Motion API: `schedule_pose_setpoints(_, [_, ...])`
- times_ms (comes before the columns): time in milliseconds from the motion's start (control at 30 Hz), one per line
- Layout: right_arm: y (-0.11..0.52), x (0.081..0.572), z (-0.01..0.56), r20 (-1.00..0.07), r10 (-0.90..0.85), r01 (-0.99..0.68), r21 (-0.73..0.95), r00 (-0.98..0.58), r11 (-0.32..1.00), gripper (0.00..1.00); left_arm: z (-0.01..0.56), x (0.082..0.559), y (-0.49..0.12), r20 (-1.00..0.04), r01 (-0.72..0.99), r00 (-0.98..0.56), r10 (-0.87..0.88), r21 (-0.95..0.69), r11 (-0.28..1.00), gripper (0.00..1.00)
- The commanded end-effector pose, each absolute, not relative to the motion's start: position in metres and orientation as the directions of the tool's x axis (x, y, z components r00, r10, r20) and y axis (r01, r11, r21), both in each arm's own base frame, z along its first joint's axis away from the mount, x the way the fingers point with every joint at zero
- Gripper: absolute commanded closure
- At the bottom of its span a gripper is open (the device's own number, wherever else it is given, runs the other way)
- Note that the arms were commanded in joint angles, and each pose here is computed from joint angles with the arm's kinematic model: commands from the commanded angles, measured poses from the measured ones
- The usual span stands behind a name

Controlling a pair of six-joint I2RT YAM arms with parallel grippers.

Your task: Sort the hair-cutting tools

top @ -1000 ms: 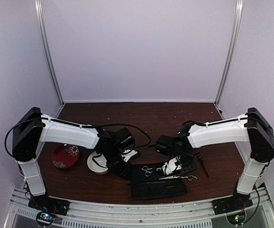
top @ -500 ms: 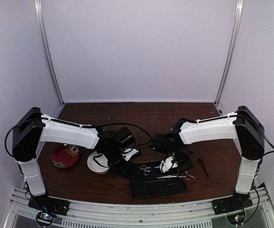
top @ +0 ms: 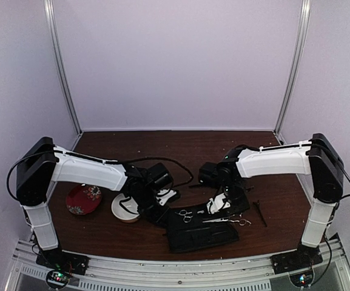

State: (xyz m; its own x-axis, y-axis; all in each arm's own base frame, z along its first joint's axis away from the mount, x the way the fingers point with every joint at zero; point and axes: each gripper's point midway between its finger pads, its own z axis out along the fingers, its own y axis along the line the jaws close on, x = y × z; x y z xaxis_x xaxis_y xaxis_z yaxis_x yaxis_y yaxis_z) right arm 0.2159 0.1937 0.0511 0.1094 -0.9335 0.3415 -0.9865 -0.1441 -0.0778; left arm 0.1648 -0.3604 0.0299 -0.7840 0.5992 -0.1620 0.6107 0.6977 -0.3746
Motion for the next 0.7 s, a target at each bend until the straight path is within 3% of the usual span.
schedule_pose_setpoints(0, [0.191,0.214,0.068,0.297,-0.948,-0.985,-0.092,0.113,-0.147,1.00,0.041,0.173,-0.362,-0.243,0.630,-0.776,0.582,-0.357,0.690,0.91])
schedule_pose_setpoints(67, [0.194,0.211,0.071,0.263,-0.958,-0.986,-0.087,0.114,-0.141,1.00,0.057,0.177,-0.368,-0.319,0.653,-0.758,0.569,-0.372,0.660,0.88])
schedule_pose_setpoints(233, [0.202,0.212,0.074,0.202,-0.975,-0.990,-0.092,0.086,-0.107,1.00,0.112,0.187,-0.381,-0.551,0.747,-0.653,0.519,-0.357,0.561,0.70])
schedule_pose_setpoints(367, [0.216,0.215,0.085,0.112,-0.992,-0.993,-0.093,0.064,-0.075,1.00,0.163,0.181,-0.383,-0.780,0.889,-0.388,0.491,-0.176,0.423,0.60])
schedule_pose_setpoints(500, [0.232,0.221,0.101,0.017,-0.998,-0.989,-0.136,0.064,-0.066,1.00,0.183,0.175,-0.386,-0.834,0.956,-0.179,0.522,-0.021,0.294,0.56])
schedule_pose_setpoints(667, [0.250,0.223,0.124,-0.112,-0.992,-0.984,-0.174,0.058,-0.038,1.00,0.186,0.166,-0.405,-0.856,0.981,-0.128,0.500,-0.035,0.192,0.53])
